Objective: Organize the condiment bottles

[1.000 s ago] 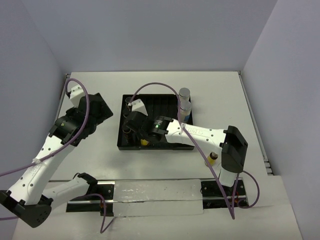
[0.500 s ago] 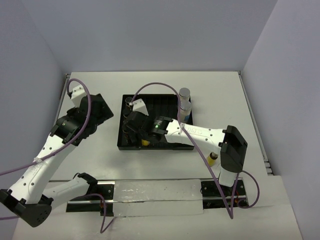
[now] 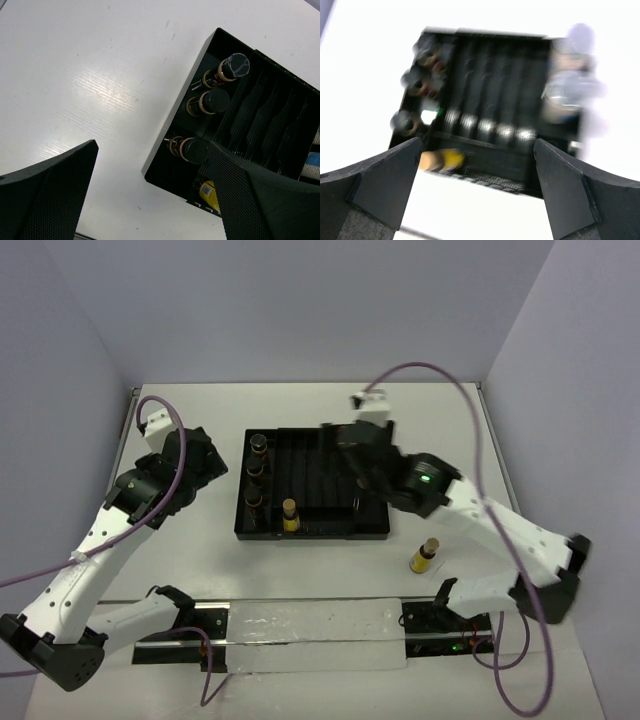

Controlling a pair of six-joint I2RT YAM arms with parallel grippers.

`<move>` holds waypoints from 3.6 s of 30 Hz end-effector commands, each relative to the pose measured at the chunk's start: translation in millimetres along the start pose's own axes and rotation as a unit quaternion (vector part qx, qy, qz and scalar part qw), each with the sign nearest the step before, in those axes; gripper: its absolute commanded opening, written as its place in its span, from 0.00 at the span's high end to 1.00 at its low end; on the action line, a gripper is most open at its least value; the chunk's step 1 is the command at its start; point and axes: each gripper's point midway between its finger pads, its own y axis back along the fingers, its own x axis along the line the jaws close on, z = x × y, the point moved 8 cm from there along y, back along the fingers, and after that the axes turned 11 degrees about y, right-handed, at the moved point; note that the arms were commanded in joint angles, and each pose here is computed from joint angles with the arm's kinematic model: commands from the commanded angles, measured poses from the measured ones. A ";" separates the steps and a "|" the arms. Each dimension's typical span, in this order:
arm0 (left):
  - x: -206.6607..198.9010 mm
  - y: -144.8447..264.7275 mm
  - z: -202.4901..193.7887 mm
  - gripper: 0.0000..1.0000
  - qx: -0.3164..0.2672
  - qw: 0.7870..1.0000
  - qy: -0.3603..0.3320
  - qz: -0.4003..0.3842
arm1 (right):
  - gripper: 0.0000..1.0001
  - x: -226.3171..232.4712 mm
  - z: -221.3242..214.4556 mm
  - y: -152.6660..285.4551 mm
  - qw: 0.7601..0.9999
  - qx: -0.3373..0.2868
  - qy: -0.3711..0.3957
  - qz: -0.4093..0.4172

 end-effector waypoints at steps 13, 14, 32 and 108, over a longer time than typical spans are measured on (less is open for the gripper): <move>-18.1 -9.7 5.2 0.01 -0.001 1.000 -0.006 -0.013 | 0.09 -151.3 -149.5 80.5 0.937 0.113 -0.223 -0.243; -17.6 -9.9 4.6 0.01 -0.001 1.000 -0.008 -0.011 | 0.12 -151.3 -157.2 80.5 0.934 0.123 -0.229 -0.246; -18.6 -13.9 1.2 0.01 0.006 1.000 -0.020 -0.006 | 0.33 -149.3 -192.2 77.6 0.921 0.178 -0.236 -0.253; -9.0 -18.9 15.1 0.01 -0.032 0.997 -0.041 0.053 | 0.91 13.4 -66.2 -38.3 0.992 0.124 0.029 -0.001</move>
